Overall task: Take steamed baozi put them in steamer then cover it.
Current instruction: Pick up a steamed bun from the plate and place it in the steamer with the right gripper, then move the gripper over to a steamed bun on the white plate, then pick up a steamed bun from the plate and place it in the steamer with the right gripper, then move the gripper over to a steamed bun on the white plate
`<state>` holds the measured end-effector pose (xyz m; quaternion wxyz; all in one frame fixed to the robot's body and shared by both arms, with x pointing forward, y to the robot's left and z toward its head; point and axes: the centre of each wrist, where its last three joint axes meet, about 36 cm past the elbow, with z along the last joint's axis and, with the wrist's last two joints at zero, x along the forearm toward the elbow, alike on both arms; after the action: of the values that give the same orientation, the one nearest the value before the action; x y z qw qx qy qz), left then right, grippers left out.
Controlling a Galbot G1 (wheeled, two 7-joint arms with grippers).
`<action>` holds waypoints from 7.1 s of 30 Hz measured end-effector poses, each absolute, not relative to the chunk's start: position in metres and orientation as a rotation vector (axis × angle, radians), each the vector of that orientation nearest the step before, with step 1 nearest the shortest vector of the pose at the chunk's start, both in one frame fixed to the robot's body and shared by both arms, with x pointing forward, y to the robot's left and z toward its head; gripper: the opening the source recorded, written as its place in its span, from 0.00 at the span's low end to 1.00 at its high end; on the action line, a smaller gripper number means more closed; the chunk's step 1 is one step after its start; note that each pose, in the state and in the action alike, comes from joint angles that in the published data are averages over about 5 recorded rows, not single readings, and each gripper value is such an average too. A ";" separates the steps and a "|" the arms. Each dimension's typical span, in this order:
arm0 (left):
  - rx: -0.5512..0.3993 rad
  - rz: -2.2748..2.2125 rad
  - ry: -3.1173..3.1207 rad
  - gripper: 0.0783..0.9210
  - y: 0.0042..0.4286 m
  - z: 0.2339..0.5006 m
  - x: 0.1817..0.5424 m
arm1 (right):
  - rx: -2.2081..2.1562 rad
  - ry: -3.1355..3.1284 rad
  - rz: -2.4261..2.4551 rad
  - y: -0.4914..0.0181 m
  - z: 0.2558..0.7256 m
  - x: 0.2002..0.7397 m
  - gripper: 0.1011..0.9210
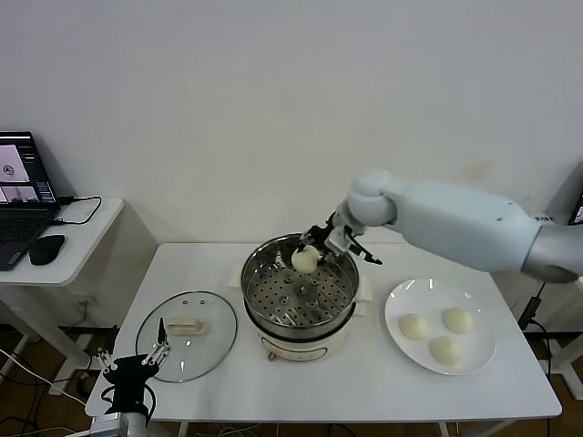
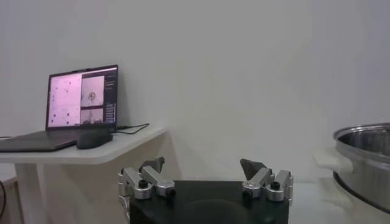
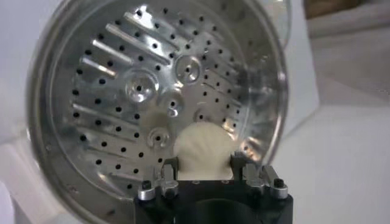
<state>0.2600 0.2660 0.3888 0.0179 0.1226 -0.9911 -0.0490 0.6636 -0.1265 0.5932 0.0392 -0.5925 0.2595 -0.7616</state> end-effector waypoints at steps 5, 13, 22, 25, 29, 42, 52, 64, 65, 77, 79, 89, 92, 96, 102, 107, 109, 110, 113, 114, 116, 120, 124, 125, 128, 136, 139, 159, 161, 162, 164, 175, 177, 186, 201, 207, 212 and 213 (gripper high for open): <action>0.385 -0.153 -3.077 0.88 0.267 0.389 0.259 | -1.770 0.691 -2.347 -0.120 0.582 0.673 0.54; 0.387 -0.144 -3.083 0.88 0.267 0.391 0.258 | -1.721 0.619 -2.341 -0.111 0.572 0.686 0.57; 0.382 -0.117 -3.086 0.88 0.265 0.395 0.259 | -1.738 0.676 -2.327 -0.113 0.575 0.687 0.85; 0.377 -0.109 -3.090 0.88 0.264 0.397 0.259 | -1.758 0.784 -2.330 -0.119 0.589 0.681 0.88; 0.366 -0.107 -3.095 0.88 0.264 0.401 0.260 | -1.780 1.013 -2.348 -0.134 0.620 0.666 0.88; 0.315 -0.113 -3.111 0.88 0.263 0.412 0.262 | -1.868 1.913 -2.313 -0.254 0.674 0.583 0.88; 0.307 -0.118 -3.107 0.88 0.266 0.412 0.261 | -1.906 2.291 -2.274 -0.339 0.640 0.529 0.88; 0.326 -0.130 -3.110 0.88 0.273 0.414 0.262 | -1.976 2.390 -2.341 -0.377 0.561 0.519 0.88; 0.327 -0.130 -3.110 0.88 0.273 0.414 0.262 | -1.981 2.392 -2.344 -0.378 0.555 0.521 0.88; 0.346 -0.134 -3.096 0.88 0.277 0.409 0.268 | -2.029 2.431 -2.355 -0.382 0.496 0.549 0.88; 0.351 -0.135 -3.091 0.88 0.278 0.407 0.268 | -2.037 2.433 -2.352 -0.380 0.488 0.553 0.88; 0.369 -0.142 -3.084 0.88 0.281 0.405 0.267 | -2.037 2.442 -2.334 -0.364 0.458 0.571 0.87; 0.372 -0.140 -3.081 0.88 0.282 0.403 0.267 | -2.037 2.445 -2.341 -0.363 0.453 0.574 0.85; 0.373 -0.137 -3.076 0.88 0.281 0.401 0.267 | -2.046 2.449 -2.347 -0.363 0.447 0.576 0.80; 0.375 -0.135 -3.071 0.88 0.281 0.398 0.267 | -2.051 2.453 -2.341 -0.361 0.444 0.579 0.71; 0.376 -0.136 -3.071 0.88 0.282 0.398 0.268 | -2.051 2.453 -2.332 -0.361 0.448 0.581 0.65; 0.376 -0.136 -3.072 0.88 0.282 0.399 0.268 | -2.048 2.455 -2.330 -0.363 0.452 0.582 0.64; 0.375 -0.136 -3.072 0.88 0.282 0.399 0.268 | -2.047 2.456 -2.329 -0.364 0.455 0.583 0.63; 0.372 -0.138 -3.076 0.88 0.281 0.400 0.268 | -2.036 2.463 -2.328 -0.368 0.467 0.584 0.63; 0.371 -0.139 -3.078 0.88 0.281 0.400 0.268 | -2.030 2.467 -2.328 -0.370 0.472 0.585 0.63; 0.369 -0.141 -3.081 0.88 0.282 0.401 0.269 | -2.009 2.479 -2.324 -0.373 0.487 0.586 0.63; 0.361 -0.145 -3.087 0.88 0.281 0.403 0.270 | -1.953 2.501 -2.299 -0.375 0.529 0.591 0.64; 0.347 -0.144 -3.094 0.88 0.279 0.406 0.271 | -1.890 2.491 -2.261 -0.363 0.583 0.597 0.64; 0.343 -0.143 -3.095 0.88 0.279 0.406 0.271 | -1.874 2.483 -2.252 -0.358 0.598 0.598 0.64; 0.335 -0.140 -3.100 0.88 0.277 0.407 0.271 | -1.832 2.450 -2.226 -0.338 0.640 0.601 0.65; 0.337 -0.129 -3.108 0.88 0.275 0.409 0.274 | -1.850 2.376 -2.099 -0.253 0.708 0.602 0.65; 0.347 -0.128 -3.108 0.88 0.275 0.407 0.274 | -1.894 2.364 -2.060 -0.218 0.709 0.603 0.66; 0.379 -0.145 -3.115 0.88 0.278 0.410 0.271 | -2.078 2.453 -1.962 -0.072 0.627 0.618 0.66; 0.380 -0.146 -3.116 0.88 0.278 0.410 0.270 | -2.084 2.461 -1.956 -0.064 0.617 0.618 0.66; 0.381 -0.146 -3.117 0.88 0.278 0.410 0.270 | -2.088 2.464 -1.954 -0.061 0.613 0.618 0.66; 0.383 -0.146 -3.117 0.88 0.278 0.409 0.270 | -2.093 2.469 -1.948 -0.054 0.605 0.618 0.66; 0.389 -0.146 -3.116 0.88 0.278 0.404 0.270 | -2.108 2.512 -1.910 -0.029 0.578 0.620 0.66; 0.389 -0.145 -3.116 0.88 0.278 0.403 0.270 | -2.102 2.519 -1.908 -0.027 0.575 0.621 0.67; 0.382 -0.145 -3.117 0.88 0.277 0.403 0.271 | -2.076 2.549 -1.897 -0.031 0.581 0.625 0.87; 0.320 -0.142 -3.124 0.88 0.272 0.413 0.271 | -2.063 2.389 -2.032 -0.177 0.679 0.610 0.88; 0.310 -0.158 -3.107 0.88 0.274 0.409 0.268 | -2.017 2.356 -2.141 -0.277 0.678 0.578 0.88; 0.307 -0.169 -3.091 0.88 0.275 0.405 0.265 | -1.984 2.381 -2.222 -0.345 0.650 0.543 0.88; 0.308 -0.170 -3.089 0.88 0.275 0.404 0.265 | -1.987 2.385 -2.241 -0.355 0.643 0.536 0.88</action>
<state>0.2648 0.2746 0.4045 0.0162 0.0990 -0.9935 -0.0548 0.5363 -0.3550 0.6429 -0.3367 -0.4887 0.5866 -0.5511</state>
